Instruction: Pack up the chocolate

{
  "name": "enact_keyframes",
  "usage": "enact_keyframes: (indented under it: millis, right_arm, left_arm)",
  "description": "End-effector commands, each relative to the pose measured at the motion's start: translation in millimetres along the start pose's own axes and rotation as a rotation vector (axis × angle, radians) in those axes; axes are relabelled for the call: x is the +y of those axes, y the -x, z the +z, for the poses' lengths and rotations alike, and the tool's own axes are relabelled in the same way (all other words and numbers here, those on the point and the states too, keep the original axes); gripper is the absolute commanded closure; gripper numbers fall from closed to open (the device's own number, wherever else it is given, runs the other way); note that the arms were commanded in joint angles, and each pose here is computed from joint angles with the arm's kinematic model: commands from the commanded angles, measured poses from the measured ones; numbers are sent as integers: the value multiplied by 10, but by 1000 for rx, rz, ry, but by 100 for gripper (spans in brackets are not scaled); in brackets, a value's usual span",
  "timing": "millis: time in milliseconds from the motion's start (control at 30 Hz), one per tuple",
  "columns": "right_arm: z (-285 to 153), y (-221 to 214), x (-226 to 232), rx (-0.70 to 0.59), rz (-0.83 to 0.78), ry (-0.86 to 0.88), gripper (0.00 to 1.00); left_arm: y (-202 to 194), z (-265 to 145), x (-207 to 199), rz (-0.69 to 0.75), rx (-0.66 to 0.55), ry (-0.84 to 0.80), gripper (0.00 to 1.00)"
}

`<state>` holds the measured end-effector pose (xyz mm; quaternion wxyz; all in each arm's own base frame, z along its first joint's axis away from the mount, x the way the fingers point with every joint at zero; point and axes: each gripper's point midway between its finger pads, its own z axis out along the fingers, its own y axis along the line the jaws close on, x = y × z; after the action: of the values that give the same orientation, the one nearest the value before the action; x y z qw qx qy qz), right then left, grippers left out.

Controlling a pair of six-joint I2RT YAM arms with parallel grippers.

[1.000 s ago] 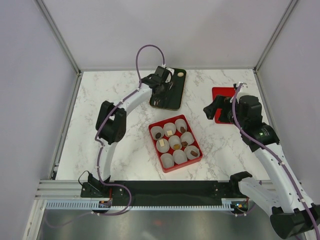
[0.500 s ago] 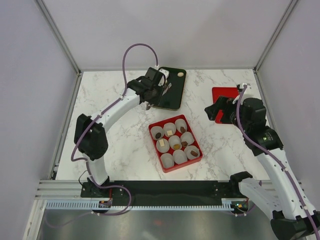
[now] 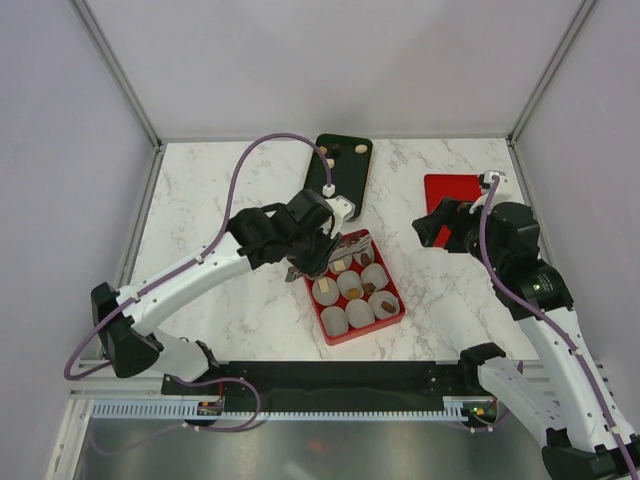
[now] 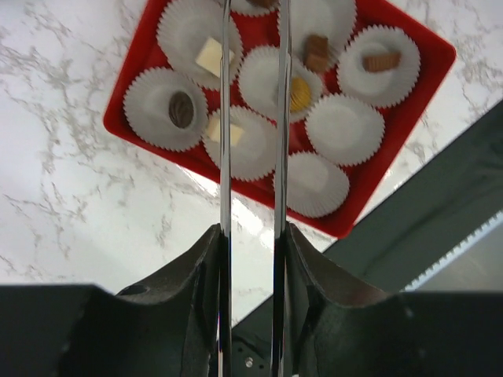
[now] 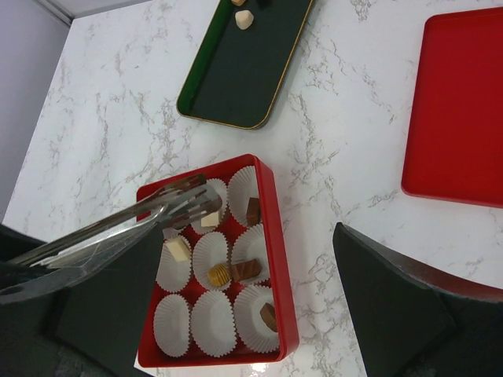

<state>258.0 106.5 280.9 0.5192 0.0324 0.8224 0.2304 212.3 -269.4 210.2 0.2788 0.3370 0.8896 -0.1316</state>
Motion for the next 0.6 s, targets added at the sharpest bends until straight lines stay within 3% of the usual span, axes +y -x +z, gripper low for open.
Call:
enact_keyframes:
  millis: [0, 300, 567]
  right_arm:
    - [-23, 6, -42, -1, -25, -19, 2]
    - [-8, -10, -87, 1, -20, -41, 2]
    - [-13, -11, -103, 0, -18, -50, 2]
  left_arm:
    - [-223, -182, -176, -40, 29, -60, 62]
    - [-627, -283, -516, 3, 100, -187, 63]
    - [-643, -382, -583, 21, 76, -210, 63]
